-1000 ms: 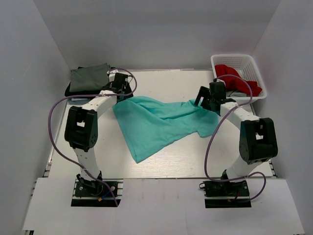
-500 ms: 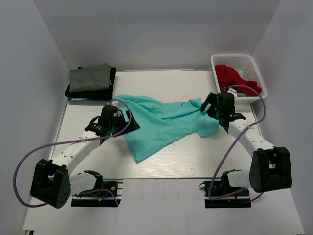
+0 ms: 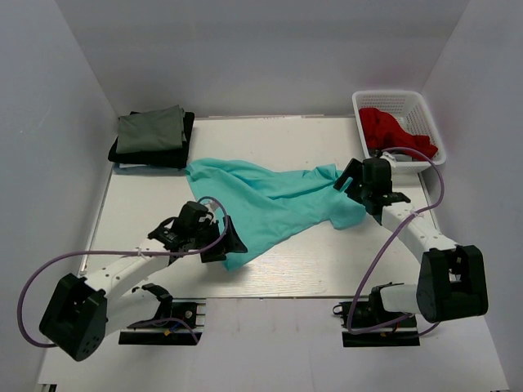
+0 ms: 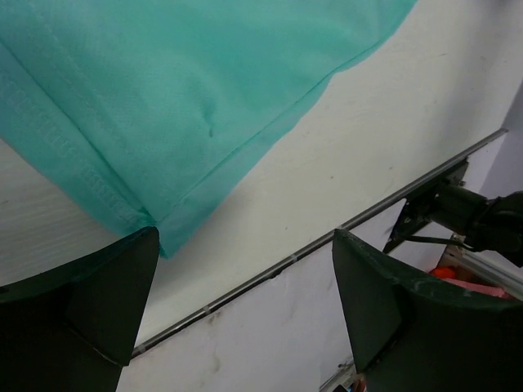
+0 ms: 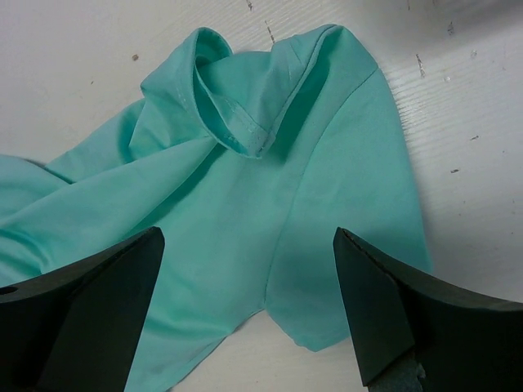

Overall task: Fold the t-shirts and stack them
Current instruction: Flatten out the tshirt

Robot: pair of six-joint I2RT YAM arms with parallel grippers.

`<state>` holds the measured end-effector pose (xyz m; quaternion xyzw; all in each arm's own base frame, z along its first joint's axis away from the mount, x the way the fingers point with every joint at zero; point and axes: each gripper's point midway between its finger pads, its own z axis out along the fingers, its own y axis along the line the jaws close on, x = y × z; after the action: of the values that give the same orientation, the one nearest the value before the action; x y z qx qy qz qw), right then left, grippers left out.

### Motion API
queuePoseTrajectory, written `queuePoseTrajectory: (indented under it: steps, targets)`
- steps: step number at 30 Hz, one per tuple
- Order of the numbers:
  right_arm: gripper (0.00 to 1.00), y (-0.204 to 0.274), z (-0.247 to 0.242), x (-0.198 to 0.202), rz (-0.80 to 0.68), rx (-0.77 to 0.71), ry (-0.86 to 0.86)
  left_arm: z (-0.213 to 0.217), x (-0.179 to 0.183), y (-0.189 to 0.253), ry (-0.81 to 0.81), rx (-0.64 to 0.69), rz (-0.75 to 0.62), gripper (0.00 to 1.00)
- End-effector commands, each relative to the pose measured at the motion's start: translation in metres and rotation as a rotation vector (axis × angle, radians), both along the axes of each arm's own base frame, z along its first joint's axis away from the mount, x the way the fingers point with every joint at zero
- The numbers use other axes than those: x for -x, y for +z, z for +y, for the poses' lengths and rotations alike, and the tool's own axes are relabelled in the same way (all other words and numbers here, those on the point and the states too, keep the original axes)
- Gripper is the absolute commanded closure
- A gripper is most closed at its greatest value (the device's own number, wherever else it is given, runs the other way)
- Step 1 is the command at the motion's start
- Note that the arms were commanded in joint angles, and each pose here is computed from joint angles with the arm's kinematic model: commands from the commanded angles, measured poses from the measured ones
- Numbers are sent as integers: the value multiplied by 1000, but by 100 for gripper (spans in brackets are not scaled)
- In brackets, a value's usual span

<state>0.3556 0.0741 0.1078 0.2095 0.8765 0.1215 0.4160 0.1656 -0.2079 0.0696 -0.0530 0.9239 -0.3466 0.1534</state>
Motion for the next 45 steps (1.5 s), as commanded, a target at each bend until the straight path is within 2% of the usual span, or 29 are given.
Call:
queuePoseTrajectory:
  steps: [1,7,11,15,21,25,27,28,29,30,33,42,45]
  targets:
    - [10,17,-3,-4,-58,-9,-18,-2,1,-7,5,-38,24,4]
    - [10,21,-5,-2,-69,-1,-24,8,-5,-14,48,-130,15,4]
    - [10,20,-5,-2,-70,0,-23,0,-7,-18,20,-113,8,7]
    - [10,14,-5,-1,-52,0,-19,-9,-14,-18,7,-88,-16,15]
    - [10,8,-1,-1,-36,-6,-3,-13,-20,-8,12,-92,-40,32]
    - [10,3,-1,0,-21,-7,0,-14,-22,-8,5,-96,-44,48]
    - [10,0,-2,2,-11,-6,-3,-15,-22,-10,-1,-92,-38,68]
    - [10,-4,-4,4,4,-1,-11,-16,-20,-12,-9,-91,-22,85]
    - [10,-7,-5,6,17,5,-15,-16,-20,-12,-9,-91,-22,95]
    - [10,-8,-5,8,23,4,-16,-16,-20,-12,-9,-91,-22,100]
    - [10,-15,-11,15,62,21,-45,-11,-19,-7,-4,-115,-28,100]
    - [10,-25,-49,59,207,155,-155,-6,-32,30,17,-111,-163,100]
    - [10,-28,-55,75,251,187,-145,-3,-39,33,28,-134,-198,100]
